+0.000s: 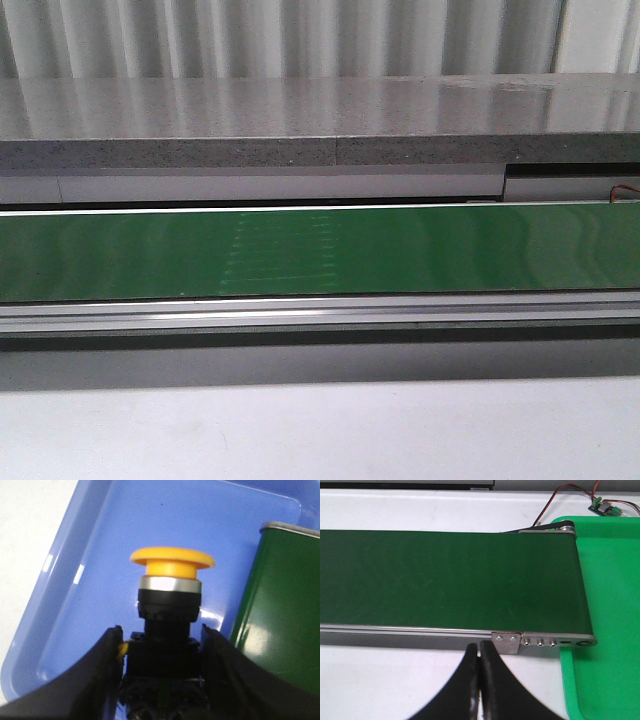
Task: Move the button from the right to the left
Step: 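Lift the button with the left gripper and carry it over the blue tray, then lower the button into the blue tray and open the left gripper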
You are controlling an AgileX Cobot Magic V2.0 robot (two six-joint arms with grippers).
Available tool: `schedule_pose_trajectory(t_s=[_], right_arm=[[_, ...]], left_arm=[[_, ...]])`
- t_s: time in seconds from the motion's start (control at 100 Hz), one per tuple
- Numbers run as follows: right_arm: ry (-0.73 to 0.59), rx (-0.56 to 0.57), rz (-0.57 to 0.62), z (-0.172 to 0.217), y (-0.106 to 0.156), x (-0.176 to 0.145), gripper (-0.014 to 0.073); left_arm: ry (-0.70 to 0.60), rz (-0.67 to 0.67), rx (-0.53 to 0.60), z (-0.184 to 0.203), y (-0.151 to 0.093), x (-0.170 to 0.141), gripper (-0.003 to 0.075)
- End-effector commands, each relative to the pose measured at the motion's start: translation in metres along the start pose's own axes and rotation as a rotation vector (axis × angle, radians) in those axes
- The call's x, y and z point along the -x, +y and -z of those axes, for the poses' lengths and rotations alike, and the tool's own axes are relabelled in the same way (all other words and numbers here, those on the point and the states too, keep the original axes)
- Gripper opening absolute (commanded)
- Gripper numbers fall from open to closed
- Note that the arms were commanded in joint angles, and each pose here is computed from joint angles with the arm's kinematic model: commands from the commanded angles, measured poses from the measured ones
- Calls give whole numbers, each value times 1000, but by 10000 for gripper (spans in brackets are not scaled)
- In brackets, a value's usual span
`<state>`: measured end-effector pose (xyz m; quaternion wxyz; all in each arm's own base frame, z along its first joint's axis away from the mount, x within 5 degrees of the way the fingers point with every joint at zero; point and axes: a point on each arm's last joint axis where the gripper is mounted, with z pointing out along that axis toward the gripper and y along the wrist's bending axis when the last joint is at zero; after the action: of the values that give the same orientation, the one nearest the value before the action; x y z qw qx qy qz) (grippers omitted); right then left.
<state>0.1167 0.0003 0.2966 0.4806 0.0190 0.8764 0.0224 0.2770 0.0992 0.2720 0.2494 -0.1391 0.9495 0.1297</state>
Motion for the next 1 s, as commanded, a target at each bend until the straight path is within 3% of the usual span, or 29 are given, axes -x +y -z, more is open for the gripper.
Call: schedule_pose_trajectory(t_s=[0.0, 0.31, 0.5, 0.7, 0.83, 0.99], right_arm=[[-99, -5, 12, 5, 0, 14, -67], [-99, -5, 12, 5, 0, 14, -67], [-99, -5, 12, 5, 0, 14, -67], [-99, -5, 12, 5, 0, 14, -67], [-99, -5, 12, 5, 0, 14, -67], [-99, -5, 12, 5, 0, 14, -67]], left_arm=[[-87, 4, -8, 5, 1, 12, -20], [-51, -169, -18, -40, -6, 15, -20], [5, -196, -15, -68, 10, 15, -20], [34, -168, -188, -89, 21, 23, -20], [59, -191, -220, -101, 29, 24, -20], [56, -358, -230, -107, 28, 22, -20]])
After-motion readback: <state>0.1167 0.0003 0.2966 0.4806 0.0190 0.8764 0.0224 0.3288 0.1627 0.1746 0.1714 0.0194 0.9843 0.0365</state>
